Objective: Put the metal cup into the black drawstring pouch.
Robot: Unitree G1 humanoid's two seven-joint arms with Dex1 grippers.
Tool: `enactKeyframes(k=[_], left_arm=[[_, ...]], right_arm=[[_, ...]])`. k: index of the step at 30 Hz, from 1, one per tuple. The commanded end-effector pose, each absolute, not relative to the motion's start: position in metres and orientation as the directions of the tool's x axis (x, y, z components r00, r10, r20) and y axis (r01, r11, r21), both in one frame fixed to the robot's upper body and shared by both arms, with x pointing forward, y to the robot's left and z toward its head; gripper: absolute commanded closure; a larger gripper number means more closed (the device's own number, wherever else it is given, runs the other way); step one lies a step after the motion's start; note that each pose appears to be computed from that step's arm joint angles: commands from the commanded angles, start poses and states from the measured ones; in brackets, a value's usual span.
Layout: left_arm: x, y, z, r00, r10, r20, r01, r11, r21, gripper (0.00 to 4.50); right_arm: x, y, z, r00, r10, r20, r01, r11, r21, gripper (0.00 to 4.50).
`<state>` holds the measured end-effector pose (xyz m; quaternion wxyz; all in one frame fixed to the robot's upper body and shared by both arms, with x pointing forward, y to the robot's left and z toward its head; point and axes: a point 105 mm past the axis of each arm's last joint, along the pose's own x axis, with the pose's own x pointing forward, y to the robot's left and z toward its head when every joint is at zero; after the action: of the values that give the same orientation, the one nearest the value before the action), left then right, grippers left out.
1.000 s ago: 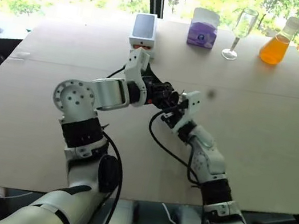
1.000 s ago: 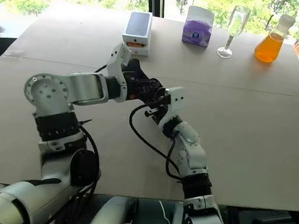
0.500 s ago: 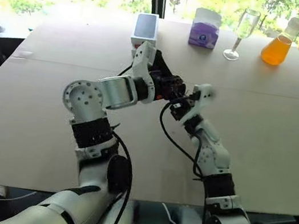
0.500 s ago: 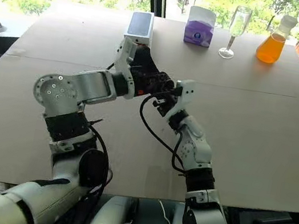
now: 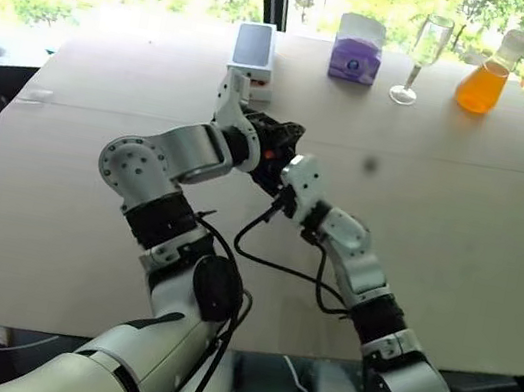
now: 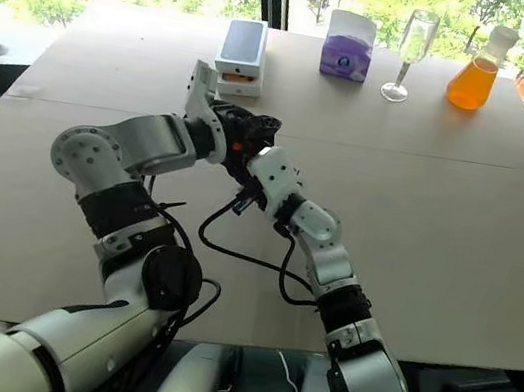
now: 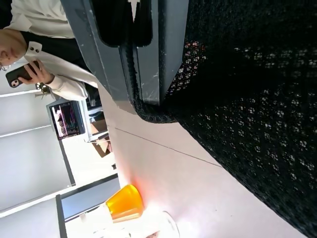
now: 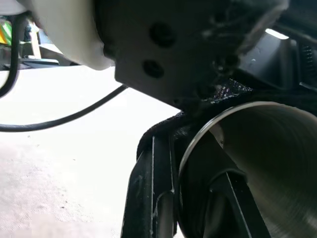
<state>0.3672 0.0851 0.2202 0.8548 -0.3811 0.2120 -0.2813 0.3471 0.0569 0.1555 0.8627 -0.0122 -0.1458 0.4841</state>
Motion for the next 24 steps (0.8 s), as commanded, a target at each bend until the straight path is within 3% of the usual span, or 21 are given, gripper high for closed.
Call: enactKeyframes(k=[1, 3, 6, 9, 13, 18, 20, 22, 24], left_arm=[[0.353, 0.062, 0.231, 0.686, -0.724, -0.077, 0.421, 0.481, -0.769, 4.5], [0.349, 0.058, 0.229, 0.678, -0.732, -0.07, 0.425, 0.468, -0.775, 4.5], [0.347, 0.048, 0.231, 0.662, -0.747, -0.068, 0.426, 0.45, -0.785, 4.5], [0.352, 0.04, 0.236, 0.646, -0.759, -0.076, 0.425, 0.441, -0.79, 4.5], [0.356, 0.037, 0.241, 0.642, -0.763, -0.076, 0.424, 0.437, -0.793, 4.5], [0.347, 0.042, 0.234, 0.64, -0.766, -0.063, 0.421, 0.418, -0.805, 4.5], [0.344, 0.043, 0.231, 0.646, -0.761, -0.057, 0.41, 0.409, -0.815, 4.5], [0.345, 0.042, 0.228, 0.651, -0.756, -0.064, 0.394, 0.409, -0.823, 4.5], [0.349, 0.043, 0.227, 0.66, -0.747, -0.079, 0.372, 0.417, -0.83, 4.5]], right_arm=[[0.364, 0.055, 0.188, 0.556, 0.754, 0.35, -0.817, 0.573, 0.064, 4.49], [0.367, 0.052, 0.186, 0.563, 0.755, 0.337, -0.81, 0.585, 0.041, 4.49], [0.353, 0.066, 0.175, 0.483, 0.833, 0.271, -0.801, 0.545, -0.248, 4.49], [0.328, 0.086, 0.165, 0.349, 0.913, 0.21, -0.773, 0.408, -0.486, 4.49], [0.321, 0.094, 0.16, 0.318, 0.925, 0.207, -0.775, 0.379, -0.505, 4.49], [0.361, 0.07, 0.178, 0.519, 0.794, 0.316, -0.801, 0.581, -0.145, 4.49], [0.352, 0.075, 0.172, 0.46, 0.847, 0.268, -0.788, 0.528, -0.317, 4.49], [0.331, 0.088, 0.158, 0.343, 0.92, 0.189, -0.77, 0.391, -0.504, 4.49], [0.317, 0.095, 0.149, 0.282, 0.948, 0.147, -0.763, 0.314, -0.565, 4.49]])
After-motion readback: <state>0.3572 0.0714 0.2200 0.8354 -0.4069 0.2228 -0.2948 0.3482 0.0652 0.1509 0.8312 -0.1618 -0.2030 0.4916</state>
